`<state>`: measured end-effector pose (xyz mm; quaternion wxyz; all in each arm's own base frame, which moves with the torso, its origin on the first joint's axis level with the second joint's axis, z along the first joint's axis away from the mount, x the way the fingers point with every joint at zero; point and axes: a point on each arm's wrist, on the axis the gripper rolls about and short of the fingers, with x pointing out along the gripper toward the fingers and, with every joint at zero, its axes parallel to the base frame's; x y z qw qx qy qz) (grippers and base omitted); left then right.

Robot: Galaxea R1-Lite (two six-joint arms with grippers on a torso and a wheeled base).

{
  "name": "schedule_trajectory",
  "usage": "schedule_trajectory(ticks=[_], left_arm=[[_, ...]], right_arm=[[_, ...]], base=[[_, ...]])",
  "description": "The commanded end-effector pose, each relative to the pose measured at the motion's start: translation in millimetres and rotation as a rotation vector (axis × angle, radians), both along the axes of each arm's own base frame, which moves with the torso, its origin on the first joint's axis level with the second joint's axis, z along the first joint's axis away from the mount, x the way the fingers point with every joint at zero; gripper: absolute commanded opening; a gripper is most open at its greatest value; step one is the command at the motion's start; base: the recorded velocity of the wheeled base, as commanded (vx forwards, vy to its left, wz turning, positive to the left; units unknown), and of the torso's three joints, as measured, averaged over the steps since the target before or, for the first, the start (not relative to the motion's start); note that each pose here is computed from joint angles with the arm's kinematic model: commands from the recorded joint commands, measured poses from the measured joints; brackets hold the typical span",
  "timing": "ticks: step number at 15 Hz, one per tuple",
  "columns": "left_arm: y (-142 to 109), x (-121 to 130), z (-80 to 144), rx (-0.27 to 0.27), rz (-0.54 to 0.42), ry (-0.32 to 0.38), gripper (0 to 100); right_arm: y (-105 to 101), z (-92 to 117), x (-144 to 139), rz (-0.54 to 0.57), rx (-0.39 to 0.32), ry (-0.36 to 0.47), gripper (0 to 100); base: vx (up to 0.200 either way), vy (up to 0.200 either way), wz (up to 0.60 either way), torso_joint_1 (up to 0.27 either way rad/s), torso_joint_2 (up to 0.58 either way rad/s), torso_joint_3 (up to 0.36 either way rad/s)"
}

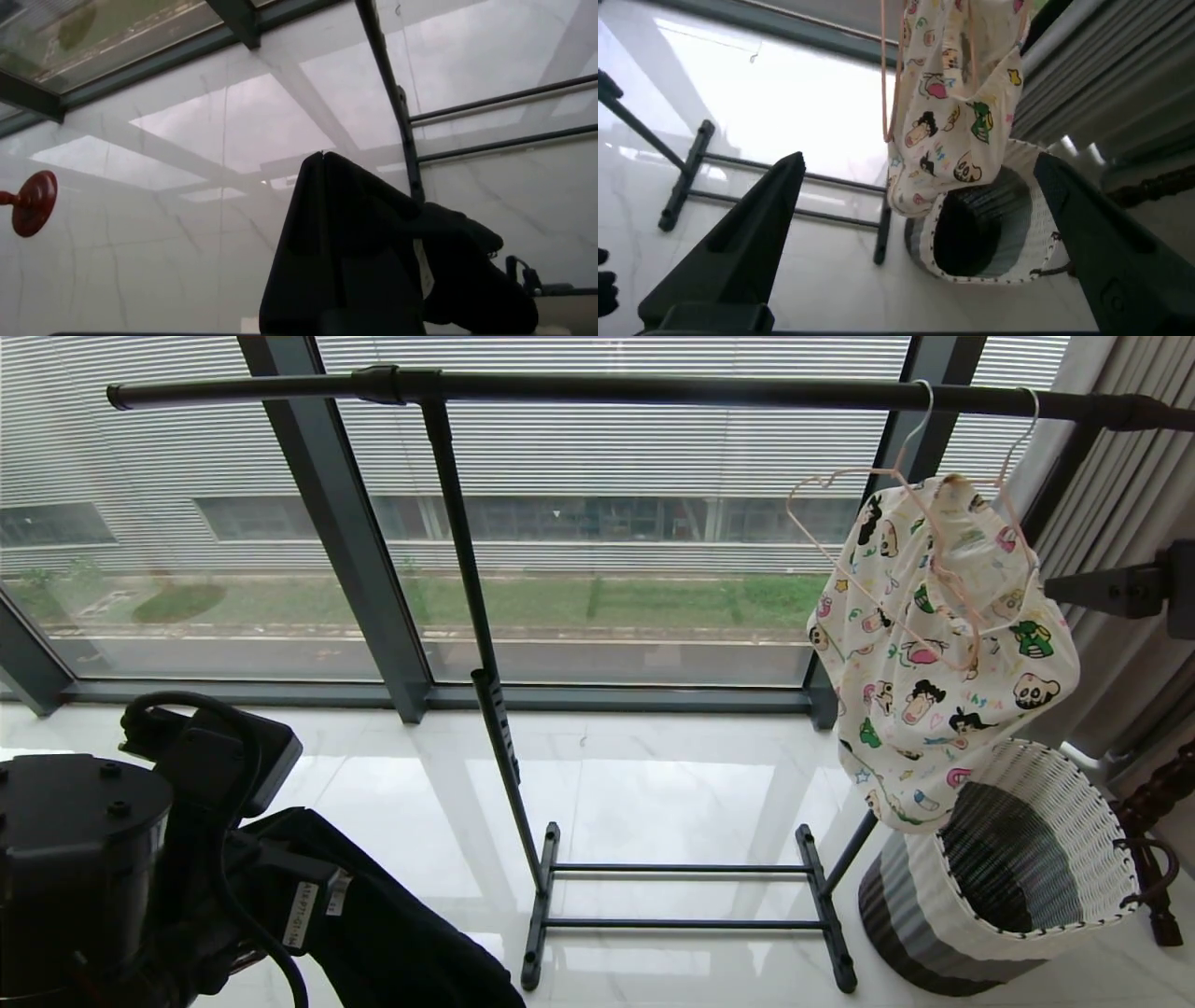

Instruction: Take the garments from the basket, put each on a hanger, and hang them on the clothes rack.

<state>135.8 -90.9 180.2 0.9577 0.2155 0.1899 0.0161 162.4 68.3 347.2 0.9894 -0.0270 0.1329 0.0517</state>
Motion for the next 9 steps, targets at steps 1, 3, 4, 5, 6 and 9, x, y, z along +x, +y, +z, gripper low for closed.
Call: schedule_trajectory(ticks=[1, 3, 4, 5, 6, 9], left_arm=[[0, 0, 0, -0.003, 0.000, -0.004, 0], [-1, 1, 0, -0.005, 0.000, -0.006, 0], [-1, 1, 0, -0.005, -0.001, -0.006, 0], [-1, 1, 0, -0.008, 0.000, -0.007, 0], [-1, 1, 2, -0.016, -0.005, -0.014, 0], [-2, 2, 3, -0.030, -0.012, -0.032, 0]], right_arm=[[7, 6, 14, -0.048, 0.163, 0.015, 100], [4, 6, 15, -0.073, 0.199, 0.018, 100], [3, 6, 16, -0.073, 0.176, 0.016, 100], [2, 6, 17, -0.070, 0.146, 0.010, 100], [1, 8, 19, -0.065, 0.114, -0.016, 100], [0, -1, 26, 0.045, -0.003, -0.054, 100]], base=[[0.000, 0.000, 0.00, 0.000, 0.00, 0.000], [0.000, 0.000, 0.00, 0.000, 0.00, 0.000], [0.000, 0.000, 0.00, 0.000, 0.00, 0.000], [0.000, 0.000, 0.00, 0.000, 0.00, 0.000], [0.200, 0.000, 0.00, 0.007, 0.00, 0.002], [0.200, 0.000, 0.00, -0.004, 0.00, 0.002]])
